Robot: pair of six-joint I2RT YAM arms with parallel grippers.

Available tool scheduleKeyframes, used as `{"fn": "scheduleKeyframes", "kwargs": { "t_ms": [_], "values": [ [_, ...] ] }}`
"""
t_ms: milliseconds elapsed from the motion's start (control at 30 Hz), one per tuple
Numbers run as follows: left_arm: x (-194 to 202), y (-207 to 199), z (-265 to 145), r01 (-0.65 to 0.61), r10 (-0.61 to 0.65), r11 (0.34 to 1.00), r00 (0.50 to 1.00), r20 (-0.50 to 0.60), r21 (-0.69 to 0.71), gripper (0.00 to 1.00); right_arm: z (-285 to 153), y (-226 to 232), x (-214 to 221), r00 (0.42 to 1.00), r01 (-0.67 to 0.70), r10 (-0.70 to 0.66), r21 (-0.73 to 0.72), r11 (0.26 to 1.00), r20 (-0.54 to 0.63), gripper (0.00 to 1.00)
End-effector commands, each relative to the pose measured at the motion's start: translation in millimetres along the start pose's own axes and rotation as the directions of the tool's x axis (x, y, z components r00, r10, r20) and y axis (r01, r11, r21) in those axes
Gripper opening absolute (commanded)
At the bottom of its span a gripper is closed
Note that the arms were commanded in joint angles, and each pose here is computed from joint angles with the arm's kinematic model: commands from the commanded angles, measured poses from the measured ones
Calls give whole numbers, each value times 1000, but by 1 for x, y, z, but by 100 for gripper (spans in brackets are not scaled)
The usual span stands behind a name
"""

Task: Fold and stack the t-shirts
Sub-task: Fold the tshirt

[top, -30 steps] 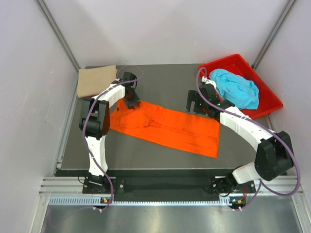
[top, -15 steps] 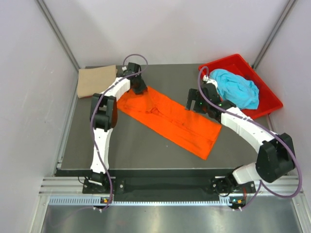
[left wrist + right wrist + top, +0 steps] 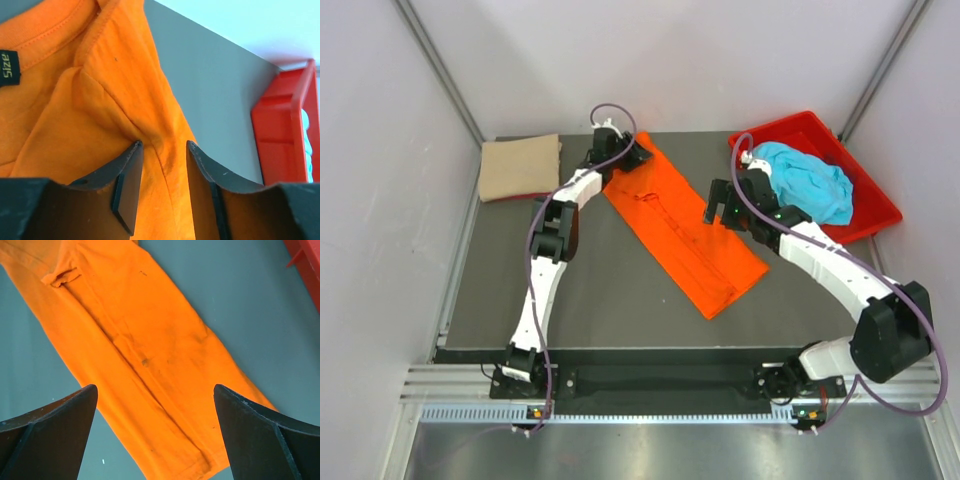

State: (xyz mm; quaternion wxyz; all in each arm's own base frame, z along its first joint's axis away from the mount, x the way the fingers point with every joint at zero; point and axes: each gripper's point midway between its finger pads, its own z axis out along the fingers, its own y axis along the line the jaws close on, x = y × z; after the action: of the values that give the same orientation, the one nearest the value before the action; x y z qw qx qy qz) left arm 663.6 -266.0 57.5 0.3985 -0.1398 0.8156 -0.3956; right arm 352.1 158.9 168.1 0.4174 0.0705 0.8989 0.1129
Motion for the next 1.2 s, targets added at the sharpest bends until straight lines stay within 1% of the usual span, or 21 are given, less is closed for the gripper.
{"fn": "scheduleKeyframes", "kwargs": {
  "t_ms": [0,33,67,133,167,267,300,367,400,467,500,533,567,600,633,667,700,867,900,967,1167],
  "values": [
    [-10,-53,-19,-57,55,985,998,21,165,45,-6,10,-31,998,16,-15,-14,1000,65,100],
    [-13,-59,-28,-71,68,984,997,27,166,46,-5,9,-30,998,19,-18,-11,1000,60,100],
    [-32,-90,-50,-105,93,975,993,69,198,46,-6,8,-28,998,19,-19,-8,1000,58,100],
    [-25,-87,-68,-131,121,975,991,65,178,47,-9,6,-25,998,14,-14,-12,1000,58,100],
    [-41,-111,-90,-161,143,968,984,107,191,50,-11,6,-25,998,10,-9,-18,1000,61,100],
    [-46,-118,-123,-210,198,972,974,109,109,50,-22,2,-18,998,10,-8,-24,1000,57,100],
    [-37,-105,-130,-215,210,975,974,90,56,51,-26,0,-18,998,7,-6,-20,1000,66,100],
    [-28,-116,-154,-201,199,979,977,81,28,51,-37,-7,-18,997,-3,4,-13,1000,83,100],
    [1,-98,-159,-162,162,987,987,21,-3,50,-40,-9,-17,996,-5,6,-8,1000,87,100],
    [35,-114,-180,-167,167,986,986,-23,-8,50,-52,-16,-16,996,-20,19,10,1000,87,100],
    [70,-89,-188,-137,131,988,988,-80,-76,49,-56,-24,-17,995,-31,26,46,998,93,100],
    [89,-108,-204,-146,141,988,986,-87,-56,49,-63,-29,-19,994,-46,39,65,997,103,100],
    [108,-104,-213,-131,122,988,987,-105,-82,48,-70,-36,-15,995,-50,42,94,994,86,100],
    [153,-93,-224,-111,90,986,981,-169,-123,48,-77,-42,-19,994,-60,49,110,992,102,100],
    [164,-104,-236,-109,89,988,982,-167,-112,47,-82,-45,-20,994,-63,51,118,991,102,100],
    [188,-96,-247,-84,47,981,976,-211,-174,47,-87,-48,-18,995,-54,42,130,990,91,100],
    [224,-100,-257,-113,63,977,963,-262,-179,46,-94,-50,-22,994,-56,42,129,990,105,100],
    [286,-114,-293,-50,-24,963,963,-270,-266,44,-113,-56,-26,991,-47,30,123,991,132,100],
    [307,-115,-304,-65,-19,961,954,-300,-267,43,-118,-58,-28,989,-53,36,118,992,146,100],
    [319,-113,-309,-46,-43,950,960,-276,-309,42,-121,-61,-25,987,-68,48,125,990,152,100],
    [360,-111,-313,-80,-49,912,952,-301,-403,41,-127,-70,-22,983,-106,80,153,983,164,100]
  ]
}}
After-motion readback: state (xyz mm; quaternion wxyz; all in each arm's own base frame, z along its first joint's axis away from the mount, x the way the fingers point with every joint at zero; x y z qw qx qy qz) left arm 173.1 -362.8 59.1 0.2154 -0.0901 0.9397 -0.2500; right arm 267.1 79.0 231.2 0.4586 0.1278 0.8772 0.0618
